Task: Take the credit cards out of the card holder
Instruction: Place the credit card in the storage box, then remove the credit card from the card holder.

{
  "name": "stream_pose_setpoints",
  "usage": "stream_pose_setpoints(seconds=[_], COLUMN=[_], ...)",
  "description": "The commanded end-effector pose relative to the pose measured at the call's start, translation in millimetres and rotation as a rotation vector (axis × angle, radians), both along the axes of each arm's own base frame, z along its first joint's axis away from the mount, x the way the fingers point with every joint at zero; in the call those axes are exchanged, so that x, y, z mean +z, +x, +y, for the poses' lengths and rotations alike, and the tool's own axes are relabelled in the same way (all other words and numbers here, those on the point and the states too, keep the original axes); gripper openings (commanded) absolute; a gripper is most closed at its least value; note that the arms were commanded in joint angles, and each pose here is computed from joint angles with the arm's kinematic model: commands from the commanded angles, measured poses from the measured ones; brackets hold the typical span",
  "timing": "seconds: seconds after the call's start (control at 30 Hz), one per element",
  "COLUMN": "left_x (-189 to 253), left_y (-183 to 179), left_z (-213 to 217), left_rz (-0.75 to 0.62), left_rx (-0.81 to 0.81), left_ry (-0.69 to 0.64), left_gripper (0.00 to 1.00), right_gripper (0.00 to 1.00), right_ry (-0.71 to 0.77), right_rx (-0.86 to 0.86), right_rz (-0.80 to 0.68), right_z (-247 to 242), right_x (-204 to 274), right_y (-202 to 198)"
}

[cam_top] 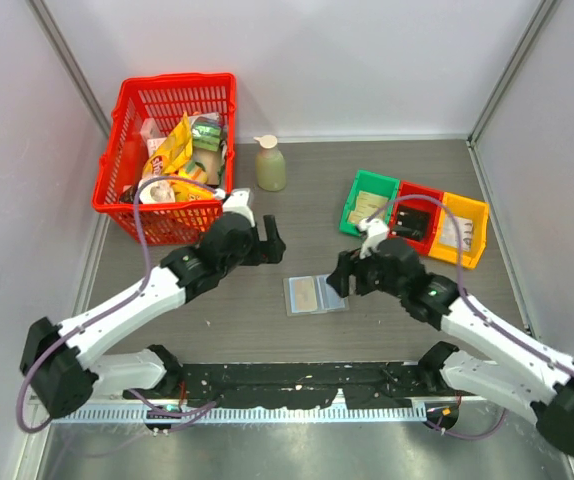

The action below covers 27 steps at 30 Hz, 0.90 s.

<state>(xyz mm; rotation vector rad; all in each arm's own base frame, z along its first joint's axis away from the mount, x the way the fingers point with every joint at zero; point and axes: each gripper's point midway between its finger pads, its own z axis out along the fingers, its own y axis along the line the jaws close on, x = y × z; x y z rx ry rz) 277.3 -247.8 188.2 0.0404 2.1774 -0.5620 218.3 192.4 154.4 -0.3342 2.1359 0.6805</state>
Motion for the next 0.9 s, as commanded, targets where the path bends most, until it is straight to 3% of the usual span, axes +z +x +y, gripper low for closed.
stream_pose_setpoints(seconds=[0.0, 0.23, 0.5, 0.87], left_x=[5, -22, -41, -46], left_y=[-17, -46, -56, -56], left_z=[36, 70, 71, 56], left_rz=[-0.029, -0.003, 0.045, 0.076], left_rx=[0.088, 0.155, 0.149, 0.103], left_ry=[-0.021, -0.045, -0.057, -0.072], left_gripper=[0.89, 0.89, 0.89, 0.89], right_gripper=[0.75, 0.75, 0.75, 0.66], right_ry=[-0.068, -0.220, -0.367, -0.462], right_rx=[0.036, 0.035, 0.066, 0.041], right_rz=[-0.042, -0.002, -0.006, 0.036], right_z=[41, 77, 108, 95], right_x=[-13, -58, -84, -119], right_y=[2, -1, -9, -12])
